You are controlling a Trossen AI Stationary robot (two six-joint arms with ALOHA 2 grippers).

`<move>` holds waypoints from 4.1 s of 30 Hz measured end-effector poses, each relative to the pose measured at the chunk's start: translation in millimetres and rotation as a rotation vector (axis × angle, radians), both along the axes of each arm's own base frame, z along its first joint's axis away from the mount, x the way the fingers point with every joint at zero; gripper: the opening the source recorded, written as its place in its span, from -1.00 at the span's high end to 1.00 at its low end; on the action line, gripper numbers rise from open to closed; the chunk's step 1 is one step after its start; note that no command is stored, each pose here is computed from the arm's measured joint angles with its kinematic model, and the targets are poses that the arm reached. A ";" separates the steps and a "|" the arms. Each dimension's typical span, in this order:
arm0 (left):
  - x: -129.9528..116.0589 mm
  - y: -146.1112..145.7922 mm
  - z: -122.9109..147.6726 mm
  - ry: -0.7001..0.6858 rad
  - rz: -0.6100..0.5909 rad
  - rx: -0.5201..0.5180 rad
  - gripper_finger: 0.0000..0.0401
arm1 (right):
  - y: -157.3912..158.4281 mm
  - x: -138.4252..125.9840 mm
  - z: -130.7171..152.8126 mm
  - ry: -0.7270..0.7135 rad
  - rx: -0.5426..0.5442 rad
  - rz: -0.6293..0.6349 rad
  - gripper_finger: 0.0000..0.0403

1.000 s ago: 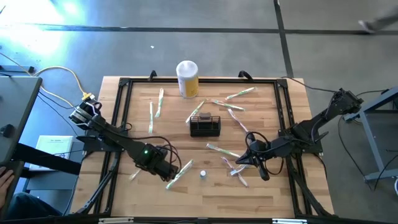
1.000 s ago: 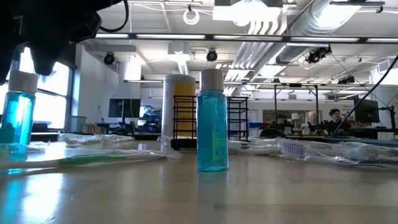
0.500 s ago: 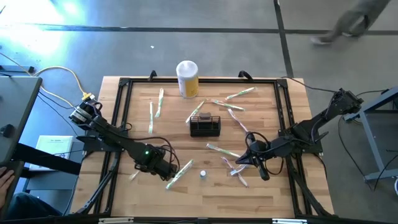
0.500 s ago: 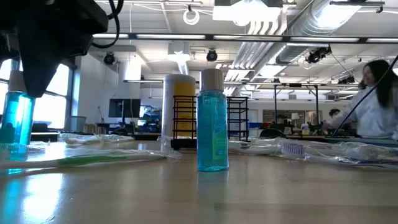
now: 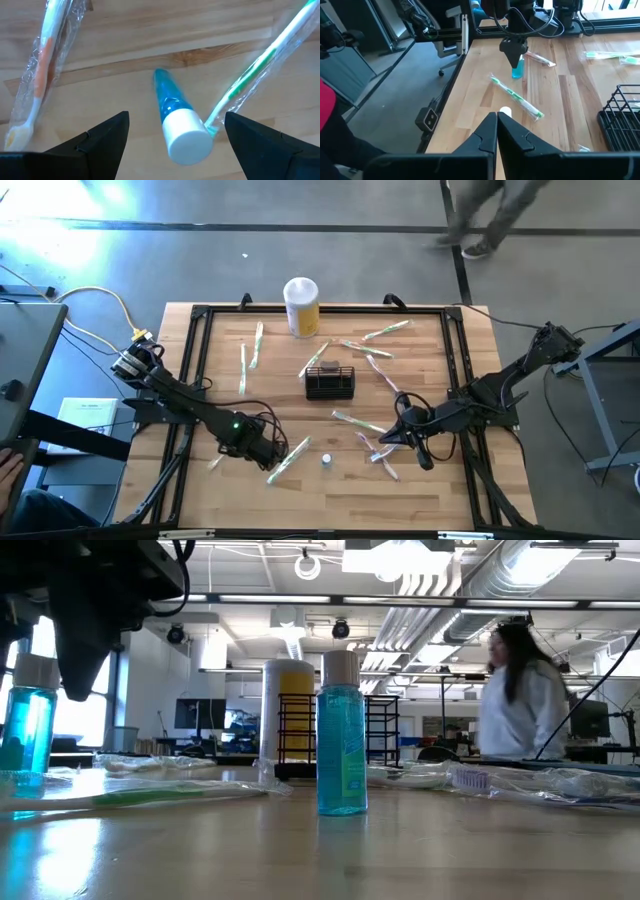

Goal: Pick & Place toothbrushing station
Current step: Put the left mouthwash into the middle section wire organizer

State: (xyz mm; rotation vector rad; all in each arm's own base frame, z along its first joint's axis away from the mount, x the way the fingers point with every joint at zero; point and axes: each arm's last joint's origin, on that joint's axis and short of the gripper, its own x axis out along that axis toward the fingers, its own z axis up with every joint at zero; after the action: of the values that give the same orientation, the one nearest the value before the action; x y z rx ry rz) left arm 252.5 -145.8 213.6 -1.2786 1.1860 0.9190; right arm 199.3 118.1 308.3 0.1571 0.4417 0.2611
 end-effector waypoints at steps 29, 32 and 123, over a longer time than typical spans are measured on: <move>0.6 0.3 0.0 -0.011 0.007 0.013 -0.20 | -0.2 -0.5 -1.4 0.009 -0.024 0.011 0.98; 0.6 0.3 0.0 -0.011 0.007 0.013 -0.09 | -0.2 -0.5 -1.5 0.009 -0.025 0.011 0.98; 64.8 104.9 153.5 -0.215 -0.175 0.134 0.59 | -2.1 -67.6 4.4 0.189 0.106 -0.051 0.98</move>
State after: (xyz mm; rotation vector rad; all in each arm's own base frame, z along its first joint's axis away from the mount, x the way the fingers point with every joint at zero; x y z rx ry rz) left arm 317.3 -40.9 367.1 -1.1163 1.0321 0.7023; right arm 131.7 116.0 312.7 0.2984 0.6113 0.2205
